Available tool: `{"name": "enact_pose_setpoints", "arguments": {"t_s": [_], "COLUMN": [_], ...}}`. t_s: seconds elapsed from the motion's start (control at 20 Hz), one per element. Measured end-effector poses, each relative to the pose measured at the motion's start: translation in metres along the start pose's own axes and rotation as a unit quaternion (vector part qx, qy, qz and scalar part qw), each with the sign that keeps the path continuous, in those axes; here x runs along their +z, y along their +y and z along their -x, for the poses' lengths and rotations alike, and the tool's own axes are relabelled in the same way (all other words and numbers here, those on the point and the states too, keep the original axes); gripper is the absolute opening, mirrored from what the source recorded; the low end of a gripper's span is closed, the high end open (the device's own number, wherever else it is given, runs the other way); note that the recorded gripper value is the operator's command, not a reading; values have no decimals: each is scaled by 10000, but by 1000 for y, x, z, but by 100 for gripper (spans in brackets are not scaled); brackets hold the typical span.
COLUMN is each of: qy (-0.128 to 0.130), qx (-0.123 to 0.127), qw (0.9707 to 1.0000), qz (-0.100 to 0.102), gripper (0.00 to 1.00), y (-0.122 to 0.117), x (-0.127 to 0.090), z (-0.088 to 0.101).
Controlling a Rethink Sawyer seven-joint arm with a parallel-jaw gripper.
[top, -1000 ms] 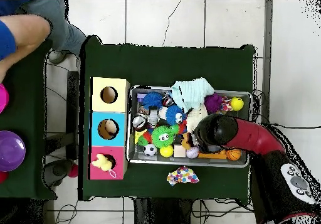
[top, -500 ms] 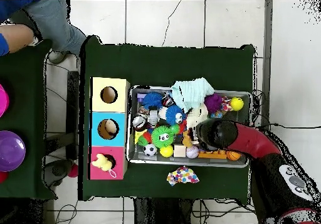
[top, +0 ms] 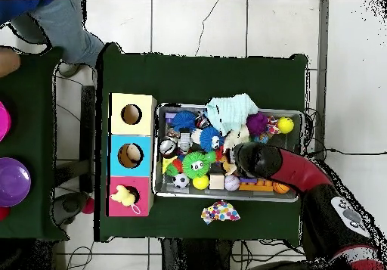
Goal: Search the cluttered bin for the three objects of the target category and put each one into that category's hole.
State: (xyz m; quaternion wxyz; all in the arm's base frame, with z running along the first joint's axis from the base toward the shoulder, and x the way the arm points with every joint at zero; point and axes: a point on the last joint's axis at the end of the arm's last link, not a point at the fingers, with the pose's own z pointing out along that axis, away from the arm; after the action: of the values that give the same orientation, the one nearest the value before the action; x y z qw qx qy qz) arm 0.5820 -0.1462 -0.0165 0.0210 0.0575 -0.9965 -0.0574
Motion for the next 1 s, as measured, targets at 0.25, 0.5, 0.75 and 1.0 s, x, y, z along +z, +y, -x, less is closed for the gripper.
{"name": "enact_pose_setpoints", "arguments": {"t_s": [0.25,0.5,0.75,1.0], "qy": [120,355,520,617], "qx": [253,602,778,809], "qw": [9994,9957,9919,9900], "qz": [215,611,861,979], "gripper": [100,100,100,100], "y": [4,13,24,38], "x": [-3,-8,-7,-4], "z": [3,2,-4,-8]}}
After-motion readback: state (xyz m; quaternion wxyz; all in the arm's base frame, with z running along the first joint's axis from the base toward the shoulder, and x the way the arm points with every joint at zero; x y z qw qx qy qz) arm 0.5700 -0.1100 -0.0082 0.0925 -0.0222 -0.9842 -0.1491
